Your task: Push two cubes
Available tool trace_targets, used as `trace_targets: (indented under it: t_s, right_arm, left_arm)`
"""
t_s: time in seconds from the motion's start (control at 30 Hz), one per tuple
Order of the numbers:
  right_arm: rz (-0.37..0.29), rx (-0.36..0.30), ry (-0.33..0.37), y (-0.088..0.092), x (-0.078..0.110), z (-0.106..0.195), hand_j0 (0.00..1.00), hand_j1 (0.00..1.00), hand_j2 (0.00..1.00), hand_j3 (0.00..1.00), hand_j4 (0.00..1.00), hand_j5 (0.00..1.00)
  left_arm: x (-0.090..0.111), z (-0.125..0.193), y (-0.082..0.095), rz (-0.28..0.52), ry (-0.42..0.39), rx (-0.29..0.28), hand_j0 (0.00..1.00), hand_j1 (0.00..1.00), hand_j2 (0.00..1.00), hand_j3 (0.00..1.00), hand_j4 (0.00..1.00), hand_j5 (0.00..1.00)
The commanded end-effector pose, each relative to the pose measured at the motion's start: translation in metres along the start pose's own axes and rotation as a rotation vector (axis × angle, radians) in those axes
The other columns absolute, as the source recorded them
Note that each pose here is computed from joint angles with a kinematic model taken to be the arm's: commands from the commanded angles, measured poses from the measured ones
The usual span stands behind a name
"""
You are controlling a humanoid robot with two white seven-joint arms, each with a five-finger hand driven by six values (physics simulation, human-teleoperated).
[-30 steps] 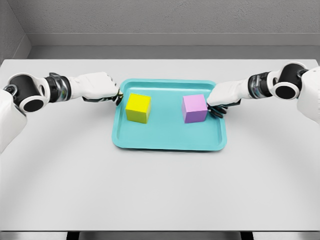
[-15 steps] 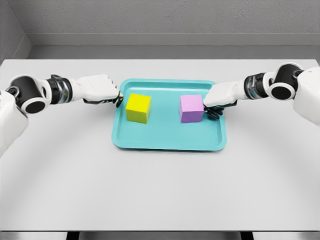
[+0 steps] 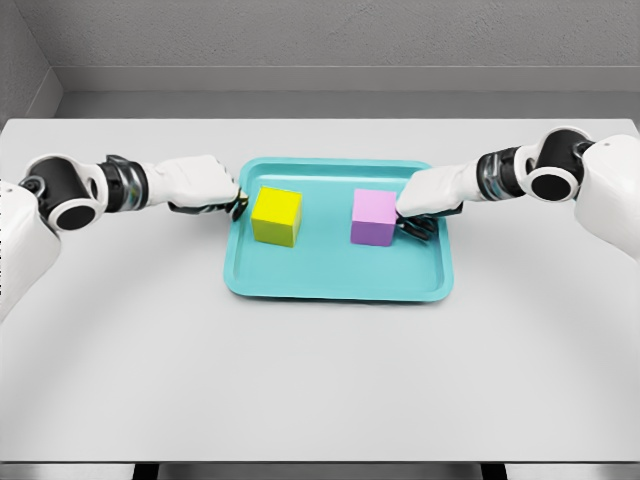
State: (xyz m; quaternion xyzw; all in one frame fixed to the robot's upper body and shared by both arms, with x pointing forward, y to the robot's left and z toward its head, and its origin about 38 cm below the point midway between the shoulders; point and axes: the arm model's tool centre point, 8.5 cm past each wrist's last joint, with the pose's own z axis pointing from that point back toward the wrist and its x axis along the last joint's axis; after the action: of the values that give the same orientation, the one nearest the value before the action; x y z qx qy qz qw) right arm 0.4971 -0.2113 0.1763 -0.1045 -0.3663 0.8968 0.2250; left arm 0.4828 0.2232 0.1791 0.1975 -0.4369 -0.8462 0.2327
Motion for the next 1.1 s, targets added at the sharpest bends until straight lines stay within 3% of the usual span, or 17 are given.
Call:
trace_targets:
  t_s: [0.0,0.27,0.7,1.07]
  right_arm:
    - [0.011,0.007,-0.004,0.001,0.001,-0.002,0.12,0.12,0.12,0.12,0.12,0.12]
    - [0.015,0.004,-0.016,-0.003,0.005,-0.008,0.12,0.12,0.12,0.12,0.12,0.12]
    - [-0.021,0.026,0.021,0.004,-0.009,-0.008,0.12,0.12,0.12,0.12,0.12,0.12]
    - [-0.012,0.032,0.0,-0.004,-0.001,-0.025,0.12,0.12,0.12,0.12,0.12,0.12]
  left_arm:
    - [0.003,-0.003,0.003,0.007,-0.012,0.011,0.46,0.46,0.46,0.46,0.46,0.46]
    - [0.006,-0.005,0.006,0.005,-0.021,0.02,0.46,0.46,0.46,0.46,0.46,0.46]
    - [0.015,-0.016,0.012,0.004,-0.042,0.034,0.46,0.46,0.46,0.46,0.46,0.46]
    - [0.029,-0.029,0.014,-0.003,-0.08,0.033,0.45,0.45,0.45,0.45,0.45,0.45]
